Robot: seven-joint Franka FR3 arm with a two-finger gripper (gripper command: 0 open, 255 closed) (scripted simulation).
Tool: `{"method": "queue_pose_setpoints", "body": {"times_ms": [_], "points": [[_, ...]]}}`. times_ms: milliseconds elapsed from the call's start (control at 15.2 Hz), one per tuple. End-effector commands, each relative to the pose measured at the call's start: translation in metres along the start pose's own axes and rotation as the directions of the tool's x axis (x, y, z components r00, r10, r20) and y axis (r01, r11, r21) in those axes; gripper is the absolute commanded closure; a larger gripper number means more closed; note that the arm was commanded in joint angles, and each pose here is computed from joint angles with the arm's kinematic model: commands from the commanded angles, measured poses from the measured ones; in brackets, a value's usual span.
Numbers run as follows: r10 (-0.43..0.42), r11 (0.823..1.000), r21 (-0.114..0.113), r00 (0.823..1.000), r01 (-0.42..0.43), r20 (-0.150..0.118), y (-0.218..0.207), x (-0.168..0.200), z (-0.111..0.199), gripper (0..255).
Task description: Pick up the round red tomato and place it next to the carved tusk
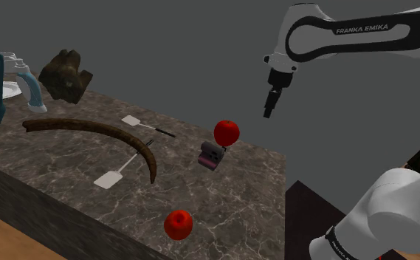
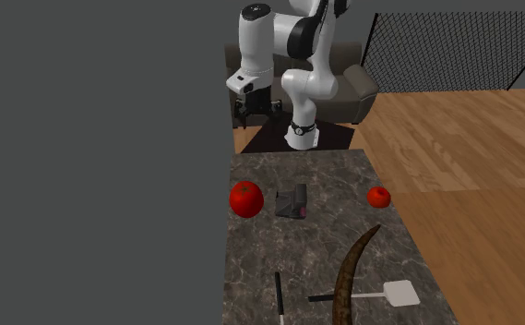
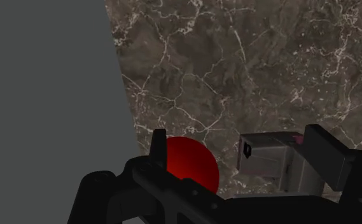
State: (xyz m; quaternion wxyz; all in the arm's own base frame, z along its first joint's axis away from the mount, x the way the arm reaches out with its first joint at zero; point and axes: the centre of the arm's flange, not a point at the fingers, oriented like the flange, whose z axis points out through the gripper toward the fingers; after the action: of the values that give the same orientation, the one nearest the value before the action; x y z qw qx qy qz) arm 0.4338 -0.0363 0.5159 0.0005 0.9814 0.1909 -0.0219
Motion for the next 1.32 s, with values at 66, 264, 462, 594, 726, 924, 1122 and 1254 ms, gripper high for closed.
{"method": "queue_pose_setpoints", "body": {"times_ms": [66,264,462,594,726,924,1122,1254], "points": [[-0.065,0.998,0.008,0.998,0.065,-0.020,0.015,0.032,0.016,0],[-0.127,0.992,0.016,0.991,0.128,-0.039,0.027,0.064,0.031,0],[-0.189,0.981,0.023,0.980,0.190,-0.058,0.038,0.097,0.047,0],[-0.229,0.972,0.027,0.971,0.232,-0.071,0.043,0.120,0.056,0],[-0.269,0.962,0.031,0.959,0.273,-0.085,0.048,0.143,0.066,0],[-0.270,0.961,0.031,0.959,0.273,-0.085,0.047,0.144,0.077,0],[-0.270,0.961,0.031,0.959,0.273,-0.085,0.046,0.145,0.093,0],[-0.270,0.961,0.031,0.959,0.273,-0.085,0.046,0.146,0.106,0]]}}
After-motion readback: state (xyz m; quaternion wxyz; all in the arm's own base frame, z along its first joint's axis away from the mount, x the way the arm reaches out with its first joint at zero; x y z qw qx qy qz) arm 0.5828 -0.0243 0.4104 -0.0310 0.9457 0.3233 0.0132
